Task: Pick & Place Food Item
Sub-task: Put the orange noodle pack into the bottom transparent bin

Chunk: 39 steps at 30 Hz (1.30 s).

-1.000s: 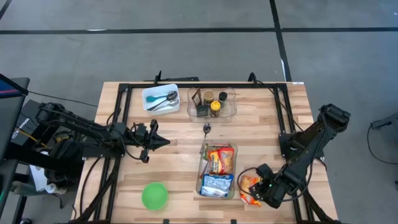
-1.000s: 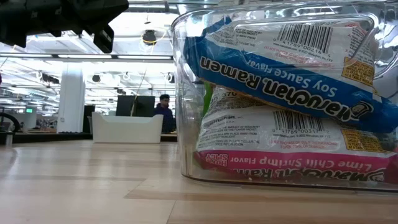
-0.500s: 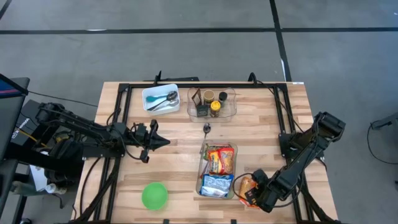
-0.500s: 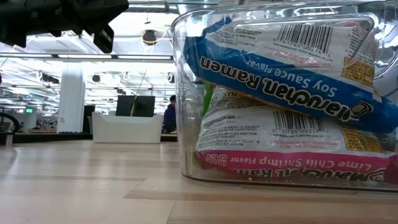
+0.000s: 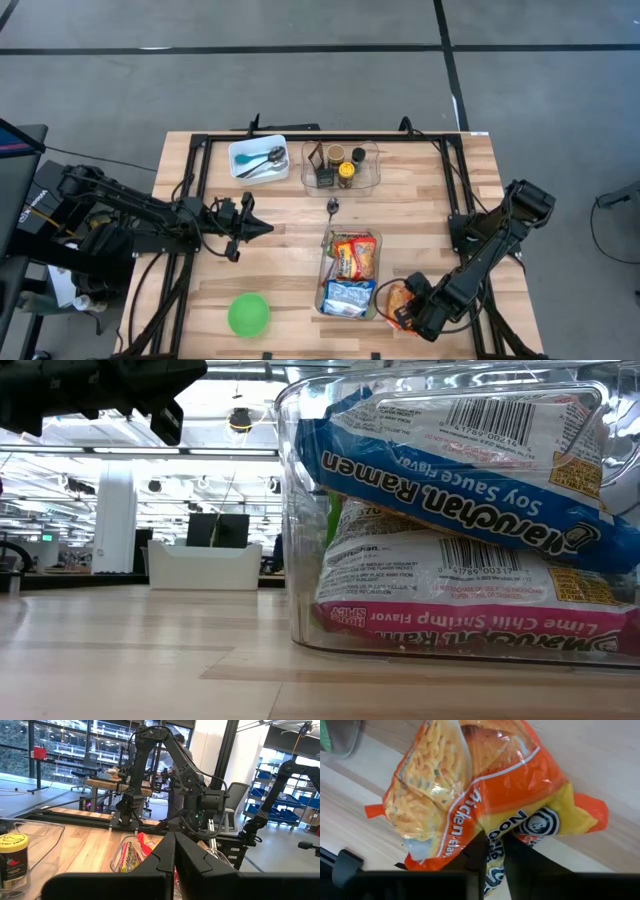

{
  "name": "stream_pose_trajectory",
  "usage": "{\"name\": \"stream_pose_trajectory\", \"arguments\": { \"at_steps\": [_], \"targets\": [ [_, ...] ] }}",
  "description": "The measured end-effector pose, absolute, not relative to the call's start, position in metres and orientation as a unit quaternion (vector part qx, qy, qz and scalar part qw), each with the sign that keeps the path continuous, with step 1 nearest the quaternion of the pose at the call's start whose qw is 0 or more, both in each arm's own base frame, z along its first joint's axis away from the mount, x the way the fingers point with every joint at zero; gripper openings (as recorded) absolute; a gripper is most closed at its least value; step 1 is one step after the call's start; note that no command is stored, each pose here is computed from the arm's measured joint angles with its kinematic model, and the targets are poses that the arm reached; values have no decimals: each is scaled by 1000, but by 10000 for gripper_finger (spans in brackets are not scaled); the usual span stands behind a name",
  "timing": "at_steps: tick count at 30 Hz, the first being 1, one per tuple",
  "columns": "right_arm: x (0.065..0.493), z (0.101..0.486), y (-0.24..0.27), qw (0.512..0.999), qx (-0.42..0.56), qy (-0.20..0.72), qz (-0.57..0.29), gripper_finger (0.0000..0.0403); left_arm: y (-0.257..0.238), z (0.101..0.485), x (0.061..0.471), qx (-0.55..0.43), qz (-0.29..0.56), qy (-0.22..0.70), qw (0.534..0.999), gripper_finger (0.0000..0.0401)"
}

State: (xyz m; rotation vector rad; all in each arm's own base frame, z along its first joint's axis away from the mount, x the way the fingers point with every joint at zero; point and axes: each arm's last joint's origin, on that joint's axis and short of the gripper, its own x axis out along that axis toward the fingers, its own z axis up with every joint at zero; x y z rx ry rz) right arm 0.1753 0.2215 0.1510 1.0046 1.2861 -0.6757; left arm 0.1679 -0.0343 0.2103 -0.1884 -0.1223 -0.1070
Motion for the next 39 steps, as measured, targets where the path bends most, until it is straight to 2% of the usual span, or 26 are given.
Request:
{"name": "stream_pose_trajectory", "arguments": {
  "at_steps": [9, 25, 39],
  "targets": [
    [176, 152, 222, 645, 426, 569, -280, 2, -34, 210, 168, -94, -53, -61, 992, 0],
    [185, 180, 231, 699, 359, 573, -232, 0, -34, 210, 168, -94, -53, -61, 992, 0],
    [196, 232, 239, 763, 297, 531, -218, 0, -34, 210, 168, -94, -53, -61, 992, 0]
  ]
}}
